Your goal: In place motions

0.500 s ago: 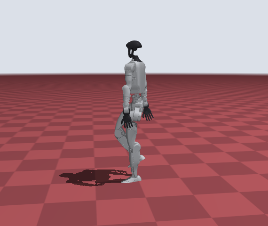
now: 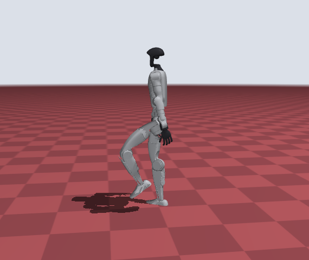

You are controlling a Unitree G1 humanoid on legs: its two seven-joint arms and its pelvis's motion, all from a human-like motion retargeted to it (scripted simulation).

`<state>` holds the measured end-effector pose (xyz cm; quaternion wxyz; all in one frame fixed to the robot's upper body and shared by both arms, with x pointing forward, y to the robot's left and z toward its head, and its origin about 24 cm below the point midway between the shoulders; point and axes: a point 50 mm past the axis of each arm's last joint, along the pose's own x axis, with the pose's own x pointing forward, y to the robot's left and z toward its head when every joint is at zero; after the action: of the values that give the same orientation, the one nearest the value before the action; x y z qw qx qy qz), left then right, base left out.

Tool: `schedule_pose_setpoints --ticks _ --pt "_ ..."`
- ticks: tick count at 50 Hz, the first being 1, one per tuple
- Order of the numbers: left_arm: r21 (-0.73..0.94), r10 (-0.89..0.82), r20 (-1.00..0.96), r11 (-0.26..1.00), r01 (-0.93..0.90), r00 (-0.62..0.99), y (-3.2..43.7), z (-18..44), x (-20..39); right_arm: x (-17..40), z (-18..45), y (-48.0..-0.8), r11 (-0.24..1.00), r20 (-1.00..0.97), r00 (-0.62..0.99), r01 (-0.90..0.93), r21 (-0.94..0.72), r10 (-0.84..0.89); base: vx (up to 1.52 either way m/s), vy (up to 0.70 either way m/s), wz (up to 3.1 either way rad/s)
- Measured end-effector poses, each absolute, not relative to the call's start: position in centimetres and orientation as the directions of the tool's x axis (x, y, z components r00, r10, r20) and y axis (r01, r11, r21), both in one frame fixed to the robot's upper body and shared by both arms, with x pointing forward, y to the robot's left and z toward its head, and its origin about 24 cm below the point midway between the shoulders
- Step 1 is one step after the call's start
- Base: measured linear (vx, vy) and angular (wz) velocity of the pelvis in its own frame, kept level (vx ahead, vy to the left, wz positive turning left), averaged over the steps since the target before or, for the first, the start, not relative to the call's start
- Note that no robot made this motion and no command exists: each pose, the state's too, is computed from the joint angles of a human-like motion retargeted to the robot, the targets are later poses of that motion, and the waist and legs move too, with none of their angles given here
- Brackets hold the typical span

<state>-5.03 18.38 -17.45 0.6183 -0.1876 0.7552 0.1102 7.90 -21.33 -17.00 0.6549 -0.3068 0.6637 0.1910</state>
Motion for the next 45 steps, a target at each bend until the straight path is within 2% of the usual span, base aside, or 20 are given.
schedule_pose_setpoints --ticks 5,9,15,20,23,25,30,35,40,45 --pt "-0.11 -0.166 -0.979 0.921 -0.374 -0.121 18.5 -17.6 -3.5 9.6 -16.8 -19.8 0.857 -0.998 0.067 -0.514 -0.03 0.005 -0.1 -0.02 -0.27" --pt "-0.086 -0.146 -0.979 0.926 -0.367 -0.14 18.7 -17.6 -3.8 8.8 -17.1 -18.8 0.88 -0.997 0.035 -0.473 0.049 0.075 0.03 0.01 0.05" --pt "-0.056 -0.12 -0.983 0.919 -0.389 -0.142 19.1 -17.5 -4.3 6.8 -17.5 -19.1 0.84 -0.999 0.01 -0.542 0.021 0.032 0.11 0.04 0.03" --pt "-0.008 -0.089 -0.979 0.913 -0.407 -0.181 19.4 -17.4 -5.5 2.5 -17.7 -20.3 0.817 -0.993 -0.113 -0.575 0.041 -0.03 0.2 0.05 -0.31" --pt "0.004 -0.077 -0.981 0.911 -0.413 -0.179 19.6 -17.4 -5.2 0.0 -17.6 -21.4 0.842 -0.979 -0.194 -0.537 0.053 -0.062 0.23 0.11 -2.75" --pt "0.005 -0.067 -0.982 0.924 -0.383 -0.176 19.9 -17.4 -4.3 -1.5 -17.4 -21.7 0.889 -0.97 -0.236 -0.455 0.052 -0.064 0.11 0.19 2.47" --pt "0.005 -0.014 -0.998 0.954 -0.299 -0.063 21.1 -17.5 1.3 -1.6 -17.4 -21.8 0.971 -0.979 -0.203 -0.239 0.026 -0.024 -0.13 0.14 1.17" --pt "-0.006 -0.004 -1.0 0.959 -0.282 0.006 22.4 -17.2 3.6 -1.0 -17.4 -22.0 0.943 -0.977 -0.209 -0.332 0.033 -0.039 -0.05 0.13 -0.33" --pt "0.033 0.038 -0.999 0.967 -0.253 0.015 22.6 -17.1 4.5 -0.8 -17.5 -21.5 0.92 -0.978 -0.207 -0.388 0.057 -0.027 -0.07 0.06 0.42" --pt "0.006 0.008 -1.0 0.973 -0.231 0.008 22.3 -17.1 4.4 -1.0 -17.6 -21.0 0.889 -0.973 -0.231 -0.446 0.103 -0.004 0.02 0.0 -0.01"
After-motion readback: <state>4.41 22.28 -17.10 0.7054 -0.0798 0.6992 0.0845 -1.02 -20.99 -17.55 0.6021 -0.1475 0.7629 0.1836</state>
